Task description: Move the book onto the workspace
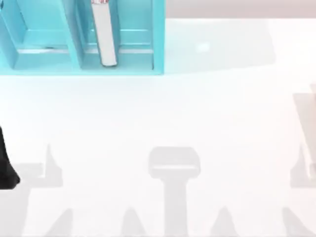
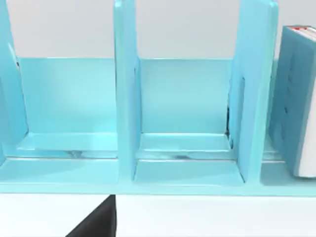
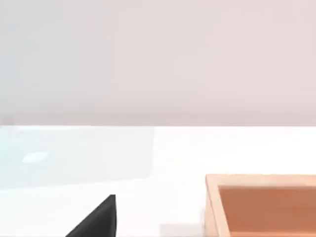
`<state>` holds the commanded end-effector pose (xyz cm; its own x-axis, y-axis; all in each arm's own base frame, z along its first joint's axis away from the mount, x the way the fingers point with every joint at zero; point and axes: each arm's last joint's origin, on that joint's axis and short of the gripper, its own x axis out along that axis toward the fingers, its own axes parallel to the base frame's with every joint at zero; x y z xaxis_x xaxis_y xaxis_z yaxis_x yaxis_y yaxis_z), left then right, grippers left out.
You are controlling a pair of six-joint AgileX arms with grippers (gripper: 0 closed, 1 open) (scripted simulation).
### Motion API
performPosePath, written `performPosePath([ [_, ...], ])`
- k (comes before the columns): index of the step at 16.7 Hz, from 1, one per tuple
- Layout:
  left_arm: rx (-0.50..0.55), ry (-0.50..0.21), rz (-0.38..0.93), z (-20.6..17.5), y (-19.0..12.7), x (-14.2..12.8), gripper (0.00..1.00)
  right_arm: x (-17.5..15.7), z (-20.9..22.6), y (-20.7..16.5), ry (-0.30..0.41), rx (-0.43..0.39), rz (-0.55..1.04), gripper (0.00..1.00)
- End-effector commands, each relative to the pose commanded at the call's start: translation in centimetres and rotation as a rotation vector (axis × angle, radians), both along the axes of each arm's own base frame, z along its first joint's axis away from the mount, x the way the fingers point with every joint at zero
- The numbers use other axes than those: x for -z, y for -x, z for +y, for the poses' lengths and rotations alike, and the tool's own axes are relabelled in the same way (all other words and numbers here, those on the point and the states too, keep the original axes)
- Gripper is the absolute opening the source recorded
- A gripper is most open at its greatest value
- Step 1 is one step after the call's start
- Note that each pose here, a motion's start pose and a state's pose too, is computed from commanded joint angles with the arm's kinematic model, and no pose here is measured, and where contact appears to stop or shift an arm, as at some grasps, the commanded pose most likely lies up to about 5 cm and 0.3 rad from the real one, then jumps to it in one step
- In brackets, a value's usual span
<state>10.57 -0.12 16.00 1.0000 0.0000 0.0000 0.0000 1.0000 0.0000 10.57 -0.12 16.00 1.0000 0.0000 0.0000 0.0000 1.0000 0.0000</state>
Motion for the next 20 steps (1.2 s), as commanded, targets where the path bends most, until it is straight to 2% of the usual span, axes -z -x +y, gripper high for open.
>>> performPosePath([
  [4,0.004,0.001,-0.025,-0.1,0.0,-0.9,1.00,0.0,0.0,0.0,0.000,0.000,0.000,1.00],
  [8,0.009,0.013,-0.128,-0.6,-0.9,-4.9,1.00,0.0,0.0,0.0,0.000,0.000,0.000,1.00],
  [10,0.008,0.025,-0.158,-1.0,-2.3,-6.9,1.00,0.0,0.0,0.0,0.000,0.000,0.000,1.00],
  [13,0.006,0.038,-0.135,-2.2,-6.1,-8.6,1.00,0.0,0.0,0.0,0.000,0.000,0.000,1.00],
  [16,0.007,0.039,-0.071,-4.3,-11.4,-8.2,1.00,0.0,0.0,0.0,0.000,0.000,0.000,1.00],
  [20,0.017,0.021,0.031,-8.2,-18.2,-3.7,1.00,0.0,0.0,0.0,0.000,0.000,0.000,1.00],
])
